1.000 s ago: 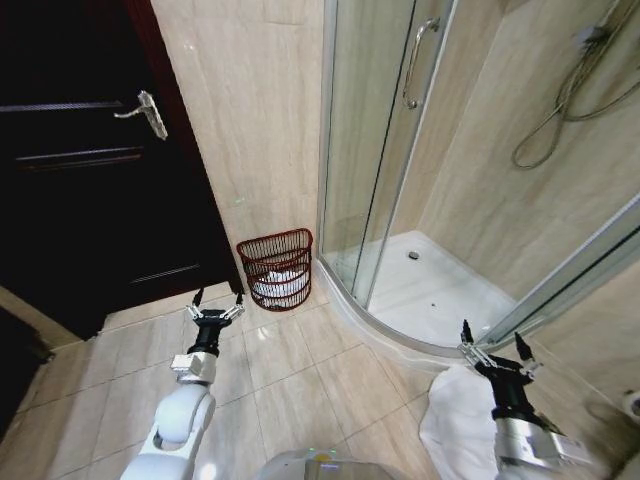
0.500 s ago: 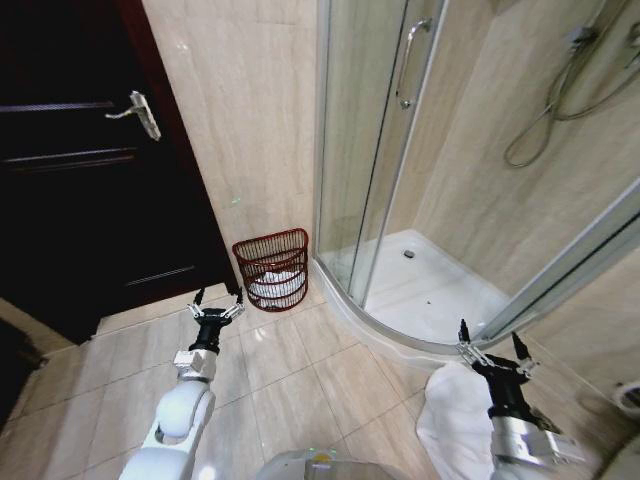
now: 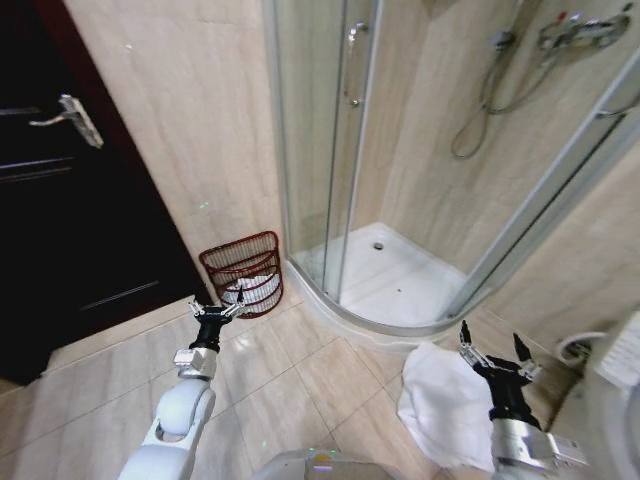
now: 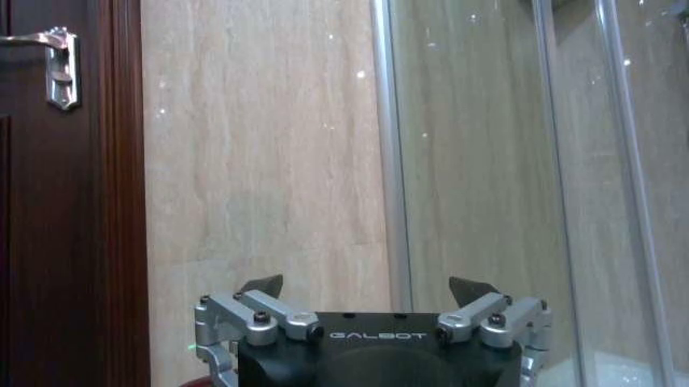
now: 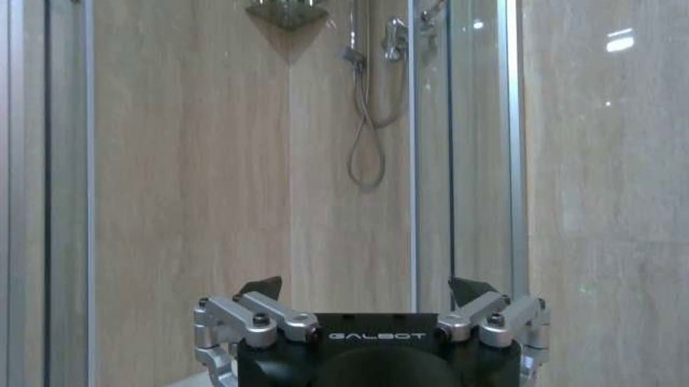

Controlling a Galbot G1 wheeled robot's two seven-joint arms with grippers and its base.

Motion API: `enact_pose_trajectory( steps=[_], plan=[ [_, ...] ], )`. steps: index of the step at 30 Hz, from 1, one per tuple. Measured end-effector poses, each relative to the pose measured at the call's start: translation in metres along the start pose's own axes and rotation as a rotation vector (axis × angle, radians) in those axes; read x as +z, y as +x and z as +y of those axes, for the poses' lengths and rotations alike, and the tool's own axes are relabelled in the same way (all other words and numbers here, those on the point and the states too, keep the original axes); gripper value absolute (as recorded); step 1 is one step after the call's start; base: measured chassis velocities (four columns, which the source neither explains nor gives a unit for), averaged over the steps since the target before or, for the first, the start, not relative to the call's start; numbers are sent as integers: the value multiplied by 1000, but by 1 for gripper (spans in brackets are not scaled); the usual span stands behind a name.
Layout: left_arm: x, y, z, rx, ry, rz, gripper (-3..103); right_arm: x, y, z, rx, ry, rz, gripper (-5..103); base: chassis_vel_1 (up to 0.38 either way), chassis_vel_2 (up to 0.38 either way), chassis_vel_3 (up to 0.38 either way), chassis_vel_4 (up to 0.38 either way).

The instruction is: Discard the used towel into the hamper.

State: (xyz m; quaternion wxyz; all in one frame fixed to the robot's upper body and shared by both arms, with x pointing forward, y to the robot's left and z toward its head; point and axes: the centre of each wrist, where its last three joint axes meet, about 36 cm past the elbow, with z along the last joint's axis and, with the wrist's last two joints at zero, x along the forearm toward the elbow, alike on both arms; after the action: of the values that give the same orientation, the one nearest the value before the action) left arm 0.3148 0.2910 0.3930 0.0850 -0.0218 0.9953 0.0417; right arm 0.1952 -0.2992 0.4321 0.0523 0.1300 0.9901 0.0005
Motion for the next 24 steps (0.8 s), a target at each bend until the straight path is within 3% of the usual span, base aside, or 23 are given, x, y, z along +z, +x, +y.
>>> enact_pose_trajectory(
  steps=[24],
  plan=[
    [0, 5, -3, -1, 1, -5, 100, 3, -2, -5, 2, 6, 14, 100, 37, -56, -43, 61]
  ],
)
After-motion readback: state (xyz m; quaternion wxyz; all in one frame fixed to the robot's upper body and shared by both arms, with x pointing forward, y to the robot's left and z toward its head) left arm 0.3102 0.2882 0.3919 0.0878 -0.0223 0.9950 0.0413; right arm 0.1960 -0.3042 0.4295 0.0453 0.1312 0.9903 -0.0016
